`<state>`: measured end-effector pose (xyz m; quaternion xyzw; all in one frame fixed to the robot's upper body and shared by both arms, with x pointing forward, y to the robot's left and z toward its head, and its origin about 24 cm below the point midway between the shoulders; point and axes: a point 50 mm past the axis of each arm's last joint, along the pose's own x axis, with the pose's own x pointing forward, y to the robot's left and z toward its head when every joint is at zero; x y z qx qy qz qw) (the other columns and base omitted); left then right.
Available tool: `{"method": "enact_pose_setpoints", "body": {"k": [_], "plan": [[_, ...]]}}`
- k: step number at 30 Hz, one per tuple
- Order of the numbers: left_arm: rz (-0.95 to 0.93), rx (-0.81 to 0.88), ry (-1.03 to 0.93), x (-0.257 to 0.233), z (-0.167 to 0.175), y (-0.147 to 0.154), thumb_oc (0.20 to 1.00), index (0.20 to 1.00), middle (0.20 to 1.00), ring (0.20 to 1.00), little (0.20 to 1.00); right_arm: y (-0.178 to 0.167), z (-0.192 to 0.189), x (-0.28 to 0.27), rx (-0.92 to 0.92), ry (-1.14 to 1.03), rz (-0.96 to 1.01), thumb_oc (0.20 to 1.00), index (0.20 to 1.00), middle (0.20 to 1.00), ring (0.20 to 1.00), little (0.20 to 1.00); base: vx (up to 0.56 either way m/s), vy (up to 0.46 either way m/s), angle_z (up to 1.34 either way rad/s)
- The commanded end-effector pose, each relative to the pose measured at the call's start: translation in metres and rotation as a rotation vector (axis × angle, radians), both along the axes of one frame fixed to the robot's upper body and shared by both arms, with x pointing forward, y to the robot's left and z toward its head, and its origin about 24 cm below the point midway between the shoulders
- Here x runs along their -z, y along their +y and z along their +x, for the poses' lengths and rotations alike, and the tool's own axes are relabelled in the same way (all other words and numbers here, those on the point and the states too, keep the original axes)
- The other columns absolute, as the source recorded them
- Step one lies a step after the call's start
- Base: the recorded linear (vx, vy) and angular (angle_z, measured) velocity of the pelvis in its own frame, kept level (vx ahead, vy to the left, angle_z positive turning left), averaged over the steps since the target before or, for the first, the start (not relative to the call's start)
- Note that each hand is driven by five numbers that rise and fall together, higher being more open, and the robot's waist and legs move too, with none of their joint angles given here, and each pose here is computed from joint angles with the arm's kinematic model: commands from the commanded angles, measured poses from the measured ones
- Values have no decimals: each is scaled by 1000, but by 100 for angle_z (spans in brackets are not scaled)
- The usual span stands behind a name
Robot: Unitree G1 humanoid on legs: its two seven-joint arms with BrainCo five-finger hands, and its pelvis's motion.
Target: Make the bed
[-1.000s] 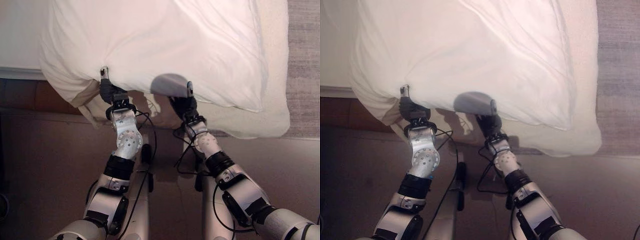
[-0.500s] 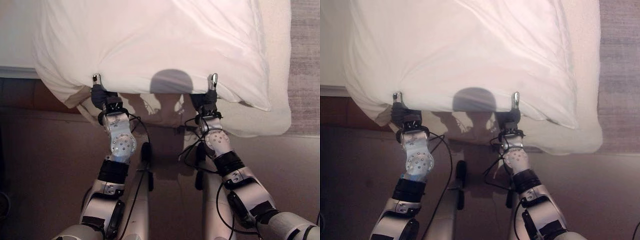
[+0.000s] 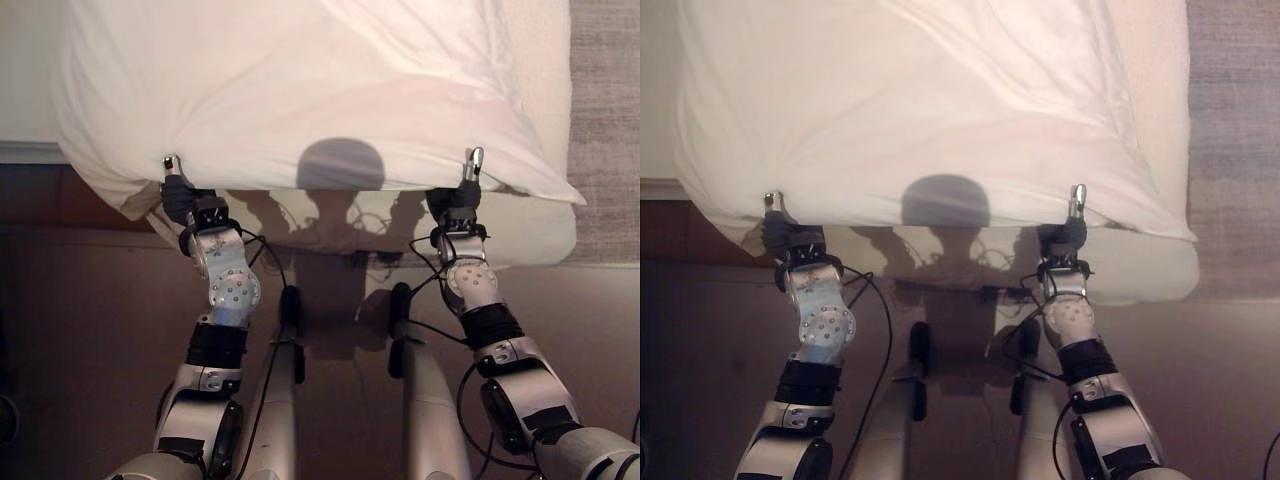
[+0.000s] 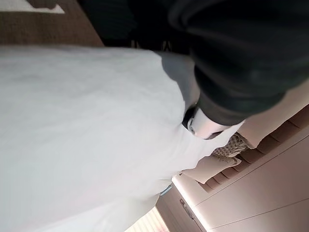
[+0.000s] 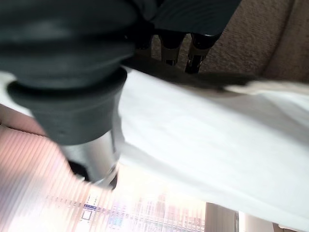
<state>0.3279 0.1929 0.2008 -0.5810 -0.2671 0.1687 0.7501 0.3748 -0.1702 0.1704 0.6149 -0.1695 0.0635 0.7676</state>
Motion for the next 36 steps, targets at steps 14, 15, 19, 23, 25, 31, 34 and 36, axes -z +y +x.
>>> {"method": "enact_pose_setpoints", "body": {"k": [14,15,19,23,25,31,34,36], "plan": [[16,-164,-74,9,-29,39,1000,1000,1000,1000,1000,-8,-29,-17,37,-207,-12,200,200,200,200,200,0,0,0],[-1,-156,-71,14,-30,39,1000,1000,1000,1000,1000,-4,-32,-20,22,-232,-9,200,200,200,200,200,0,0,0],[-47,-91,-6,38,-28,31,1000,1000,1000,1000,1000,7,-46,-29,-11,-324,7,200,200,200,200,200,0,0,0],[-74,-2,57,61,-24,18,1000,1000,1000,1000,1000,18,-60,-39,-52,-414,-12,200,200,200,200,200,0,0,0],[-81,46,91,72,-20,11,1000,1000,1000,1000,1000,26,-65,-43,-89,-457,-20,200,200,200,200,200,0,0,0],[-118,168,61,83,-7,-8,1000,1000,1000,1000,1000,46,-86,-47,-189,-562,8,200,200,200,200,200,8,1,-3],[-122,202,21,79,1,-13,1000,1000,1000,1000,1000,55,-92,-48,-234,-588,14,200,200,200,200,200,20,4,-8],[-113,220,14,78,3,-17,1000,1000,1000,1000,1000,56,-94,-47,-244,-592,21,200,200,200,200,200,3,1,-14]]}}
